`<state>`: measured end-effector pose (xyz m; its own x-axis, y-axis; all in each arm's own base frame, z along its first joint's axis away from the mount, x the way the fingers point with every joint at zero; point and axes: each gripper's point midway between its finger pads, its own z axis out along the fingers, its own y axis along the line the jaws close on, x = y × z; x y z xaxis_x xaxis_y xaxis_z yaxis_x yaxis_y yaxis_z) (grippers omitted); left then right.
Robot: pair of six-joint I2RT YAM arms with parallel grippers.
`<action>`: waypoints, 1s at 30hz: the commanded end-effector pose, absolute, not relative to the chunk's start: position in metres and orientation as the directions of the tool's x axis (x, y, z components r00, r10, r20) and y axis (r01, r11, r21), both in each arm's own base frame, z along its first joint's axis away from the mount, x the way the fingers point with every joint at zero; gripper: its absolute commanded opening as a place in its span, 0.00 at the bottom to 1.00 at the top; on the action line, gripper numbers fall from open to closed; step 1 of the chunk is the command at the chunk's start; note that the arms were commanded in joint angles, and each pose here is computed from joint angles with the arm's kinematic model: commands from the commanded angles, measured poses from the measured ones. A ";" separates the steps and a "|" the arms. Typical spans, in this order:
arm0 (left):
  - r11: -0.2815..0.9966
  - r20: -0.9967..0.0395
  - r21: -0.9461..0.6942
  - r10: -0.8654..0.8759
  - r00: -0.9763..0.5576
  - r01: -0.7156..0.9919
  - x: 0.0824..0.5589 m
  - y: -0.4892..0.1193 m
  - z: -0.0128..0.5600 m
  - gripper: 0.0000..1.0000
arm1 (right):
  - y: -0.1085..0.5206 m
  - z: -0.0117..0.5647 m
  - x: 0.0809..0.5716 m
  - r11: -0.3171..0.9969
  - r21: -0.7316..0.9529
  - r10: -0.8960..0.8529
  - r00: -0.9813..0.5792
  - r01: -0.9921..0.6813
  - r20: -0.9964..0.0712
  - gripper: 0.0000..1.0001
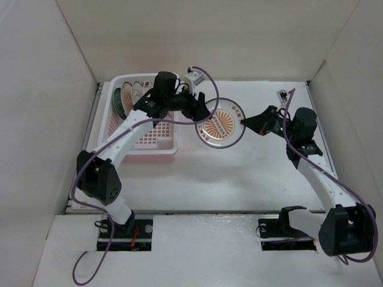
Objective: Load the plates into the dish rack
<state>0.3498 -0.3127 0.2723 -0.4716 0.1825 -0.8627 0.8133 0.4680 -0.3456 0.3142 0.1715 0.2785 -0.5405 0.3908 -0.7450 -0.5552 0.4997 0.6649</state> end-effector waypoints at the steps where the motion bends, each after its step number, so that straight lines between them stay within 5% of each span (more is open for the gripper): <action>1: 0.364 -0.908 -0.305 0.167 -0.383 0.880 0.337 -0.322 0.307 0.55 | 0.179 0.324 0.311 0.449 0.576 0.384 -0.434 -0.683 -0.815 0.00; 6: 0.311 -0.920 -0.296 0.162 -0.357 0.903 0.331 -0.326 0.313 0.02 | 0.182 0.326 0.312 0.443 0.571 0.381 -0.431 -0.692 -0.818 0.00; 10: 0.256 -0.945 -0.260 0.132 -0.300 0.931 0.319 -0.326 0.327 0.00 | 0.186 0.327 0.312 0.432 0.570 0.382 -0.431 -0.699 -0.817 0.04; 11: 0.256 -0.946 -0.260 0.124 -0.299 0.931 0.318 -0.325 0.329 0.00 | 0.186 0.326 0.315 0.432 0.570 0.382 -0.431 -0.699 -0.817 0.14; 12: 0.278 -0.949 -0.249 0.119 -0.291 0.928 0.320 -0.323 0.329 0.00 | 0.186 0.326 0.315 0.432 0.570 0.382 -0.431 -0.699 -0.817 0.78; 13: 0.303 -0.956 -0.230 0.108 -0.273 0.925 0.321 -0.320 0.337 0.00 | 0.184 0.326 0.317 0.442 0.571 0.391 -0.425 -0.691 -0.817 1.00; 18: 0.660 -0.976 -0.147 0.027 -0.218 0.737 0.367 -0.276 0.364 0.00 | 0.178 0.296 0.336 0.525 0.606 0.398 -0.457 -0.597 -0.795 1.00; 22: 0.939 -0.989 -0.088 -0.044 -0.138 0.332 0.401 -0.196 0.383 0.00 | 0.175 0.265 0.349 0.578 0.628 0.398 -0.492 -0.520 -0.774 1.00; 30: 0.982 -0.998 -0.051 -0.056 -0.023 -0.182 0.407 -0.101 0.385 0.00 | 0.189 0.236 0.357 0.594 0.633 0.360 -0.540 -0.497 -0.761 1.00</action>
